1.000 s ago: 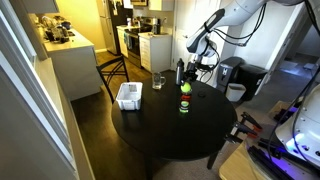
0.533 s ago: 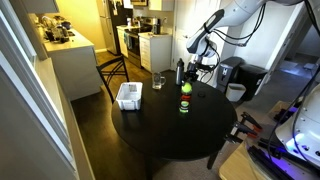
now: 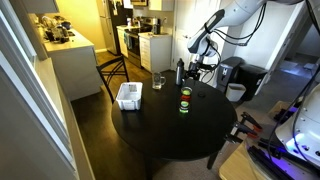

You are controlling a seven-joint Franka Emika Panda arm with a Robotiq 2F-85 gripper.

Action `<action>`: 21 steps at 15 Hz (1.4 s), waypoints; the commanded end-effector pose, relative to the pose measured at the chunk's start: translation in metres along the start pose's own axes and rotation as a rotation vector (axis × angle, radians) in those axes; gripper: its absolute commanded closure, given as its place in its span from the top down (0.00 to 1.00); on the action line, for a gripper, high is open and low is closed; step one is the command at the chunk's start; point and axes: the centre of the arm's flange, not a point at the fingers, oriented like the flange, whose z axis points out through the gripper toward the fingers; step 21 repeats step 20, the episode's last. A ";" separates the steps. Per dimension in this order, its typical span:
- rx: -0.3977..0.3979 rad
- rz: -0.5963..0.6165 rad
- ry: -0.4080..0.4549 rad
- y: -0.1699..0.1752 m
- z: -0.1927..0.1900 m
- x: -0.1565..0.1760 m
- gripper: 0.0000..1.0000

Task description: Put the green ball in the container

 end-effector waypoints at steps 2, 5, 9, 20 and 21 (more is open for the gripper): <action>-0.017 0.013 0.022 0.005 -0.020 -0.014 1.00; -0.011 0.010 0.019 0.007 -0.012 0.002 1.00; -0.013 0.012 0.022 0.009 -0.015 0.002 1.00; -0.013 0.012 0.021 0.009 -0.015 0.001 1.00; -0.013 0.012 0.021 0.009 -0.015 0.001 1.00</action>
